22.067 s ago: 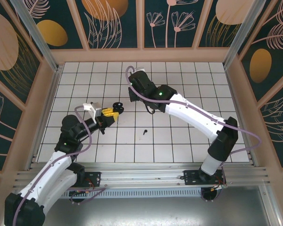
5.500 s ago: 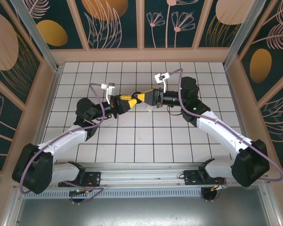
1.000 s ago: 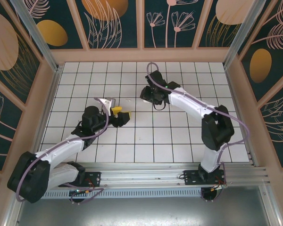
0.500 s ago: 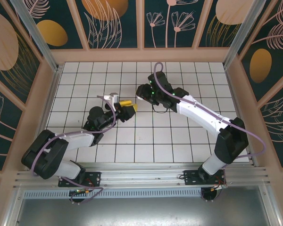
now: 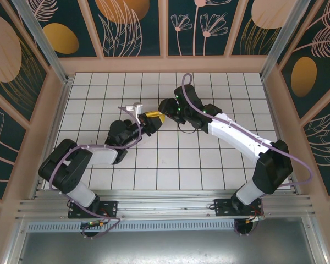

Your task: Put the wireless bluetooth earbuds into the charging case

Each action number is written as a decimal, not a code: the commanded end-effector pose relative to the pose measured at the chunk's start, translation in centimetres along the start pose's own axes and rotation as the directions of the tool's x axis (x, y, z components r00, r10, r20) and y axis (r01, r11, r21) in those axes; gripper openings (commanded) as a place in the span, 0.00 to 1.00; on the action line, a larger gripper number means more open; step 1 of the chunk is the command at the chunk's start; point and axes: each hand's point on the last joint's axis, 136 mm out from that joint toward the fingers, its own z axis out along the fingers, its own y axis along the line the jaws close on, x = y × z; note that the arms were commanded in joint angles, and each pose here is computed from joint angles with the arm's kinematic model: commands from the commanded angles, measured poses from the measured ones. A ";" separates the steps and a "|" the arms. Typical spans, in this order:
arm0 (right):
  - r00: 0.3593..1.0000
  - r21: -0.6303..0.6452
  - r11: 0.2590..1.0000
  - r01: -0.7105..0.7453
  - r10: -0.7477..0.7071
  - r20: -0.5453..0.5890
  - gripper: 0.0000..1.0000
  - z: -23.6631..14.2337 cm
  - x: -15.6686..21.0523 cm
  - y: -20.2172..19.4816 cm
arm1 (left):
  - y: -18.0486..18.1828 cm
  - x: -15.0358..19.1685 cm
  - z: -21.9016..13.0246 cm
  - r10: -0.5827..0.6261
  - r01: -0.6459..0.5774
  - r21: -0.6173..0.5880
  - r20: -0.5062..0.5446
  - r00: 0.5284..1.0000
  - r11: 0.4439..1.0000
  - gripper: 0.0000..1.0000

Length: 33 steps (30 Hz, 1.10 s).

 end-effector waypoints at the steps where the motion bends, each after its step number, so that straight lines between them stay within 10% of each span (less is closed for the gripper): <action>1: 1.000 -0.054 0.999 0.008 -0.007 0.019 0.46 -1.7 -0.3 1.6 | -1.1 -1.3 1.0 0.019 -0.021 0.058 0.037 0.999 0.998 0.39; 21: 0.969 -0.187 0.966 0.178 -0.139 0.203 0.61 -7.2 -3.7 4.2 | -3.8 -2.2 0.4 0.028 -0.031 0.135 0.018 0.999 0.990 0.05; 33: 0.875 -0.544 0.692 0.474 -0.304 0.376 0.62 -16.1 -2.1 8.4 | -10.7 -5.8 -1.9 0.068 -0.056 0.312 -0.027 0.997 0.948 0.00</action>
